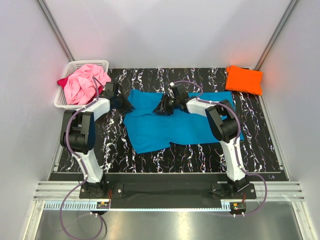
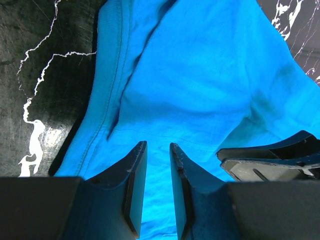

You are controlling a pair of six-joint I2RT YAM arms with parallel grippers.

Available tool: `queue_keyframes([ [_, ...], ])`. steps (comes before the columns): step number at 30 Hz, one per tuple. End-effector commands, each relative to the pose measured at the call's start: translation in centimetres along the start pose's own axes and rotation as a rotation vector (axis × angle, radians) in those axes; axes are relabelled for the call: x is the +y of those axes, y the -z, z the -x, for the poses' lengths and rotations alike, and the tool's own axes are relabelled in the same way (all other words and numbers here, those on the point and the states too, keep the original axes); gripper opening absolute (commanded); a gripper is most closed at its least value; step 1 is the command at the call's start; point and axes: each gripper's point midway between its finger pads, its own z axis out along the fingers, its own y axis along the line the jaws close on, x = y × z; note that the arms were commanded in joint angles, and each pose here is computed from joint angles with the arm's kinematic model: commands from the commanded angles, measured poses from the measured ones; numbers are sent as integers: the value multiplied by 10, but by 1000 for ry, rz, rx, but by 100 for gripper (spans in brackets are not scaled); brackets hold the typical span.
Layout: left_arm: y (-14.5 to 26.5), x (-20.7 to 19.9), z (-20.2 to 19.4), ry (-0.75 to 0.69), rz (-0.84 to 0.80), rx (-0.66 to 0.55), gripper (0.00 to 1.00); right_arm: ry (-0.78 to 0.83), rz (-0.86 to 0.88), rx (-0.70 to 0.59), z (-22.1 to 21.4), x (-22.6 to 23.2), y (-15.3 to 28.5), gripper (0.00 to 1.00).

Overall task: Fold and stack the t-shirts
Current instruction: Fold the tshirt

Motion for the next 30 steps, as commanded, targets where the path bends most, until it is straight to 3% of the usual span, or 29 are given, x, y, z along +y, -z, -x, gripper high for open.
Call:
queue_keyframes([
  [1,0,-12,11,-1,-49,-22,29,27,8,-26,9,10,-5,39],
  [15,2,-10,14,3,-49,-28,29,27,-15,-2,10,-2,-22,38],
  [22,3,-8,14,8,-51,-24,29,42,-59,-8,10,-4,-18,2],
  [30,1,-6,12,13,-47,-18,29,96,-143,-17,-1,0,2,0],
])
